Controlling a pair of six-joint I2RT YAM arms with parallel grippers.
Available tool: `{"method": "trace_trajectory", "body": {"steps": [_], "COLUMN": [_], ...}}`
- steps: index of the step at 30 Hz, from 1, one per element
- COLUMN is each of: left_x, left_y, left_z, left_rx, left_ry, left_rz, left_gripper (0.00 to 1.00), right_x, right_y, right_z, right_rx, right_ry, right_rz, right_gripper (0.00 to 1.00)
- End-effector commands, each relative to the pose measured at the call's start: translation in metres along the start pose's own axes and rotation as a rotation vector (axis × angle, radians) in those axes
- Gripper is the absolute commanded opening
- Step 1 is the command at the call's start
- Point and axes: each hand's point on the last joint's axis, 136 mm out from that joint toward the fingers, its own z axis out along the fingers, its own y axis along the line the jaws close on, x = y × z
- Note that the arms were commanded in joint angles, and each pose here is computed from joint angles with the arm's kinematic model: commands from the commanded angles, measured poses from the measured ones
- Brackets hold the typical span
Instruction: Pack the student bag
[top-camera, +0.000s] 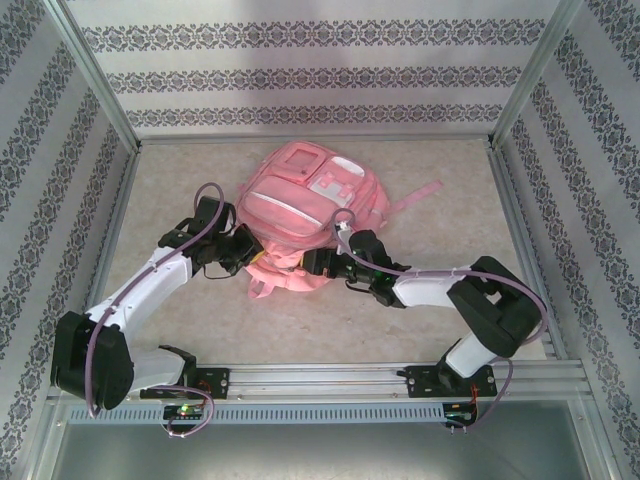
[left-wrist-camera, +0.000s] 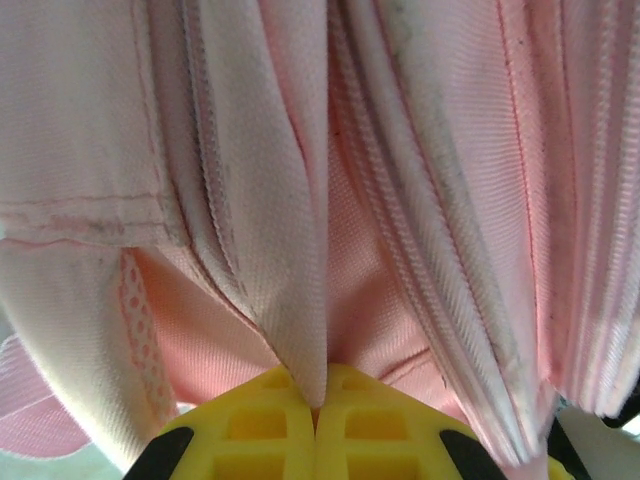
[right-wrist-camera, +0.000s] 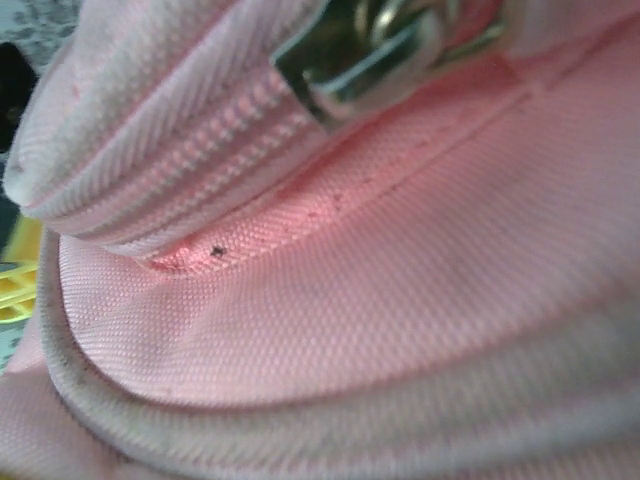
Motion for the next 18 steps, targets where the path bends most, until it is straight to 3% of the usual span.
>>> {"method": "trace_trajectory", "body": {"steps": [1,7,10,15,18], "left_x": [0.018,0.015,0.013,0.012,0.012], "left_y": [-0.034,-0.033,-0.028,-0.024,-0.025], "left_z": [-0.009,-0.01,-0.012,-0.015,-0.016], "left_rx": [0.109,0.091,0.068,0.059,0.06], "left_ry": [0.102,0.085,0.07,0.049,0.048], "left_rz": [0.05,0.045,0.052,0.045,0.044], "left_gripper": [0.0,0.0,0.0,0.0,0.0], "right_x": [-0.013,0.007,0.011,0.02,0.028], "right_y": [0.085,0.076,0.06,0.029,0.034], "right_z": [0.0,0.002,-0.003,-0.023,-0.039], "right_rx": [-0.363,-0.361,-0.262,0.022,0.079], "right_ry": [0.032,0.112,0.102,0.091,0.094], "right_rz": [-0.098,-0.1,-0.116,-0.214,-0.275], "right_gripper": [0.6,0.55,0.5,0.52,0.52]}}
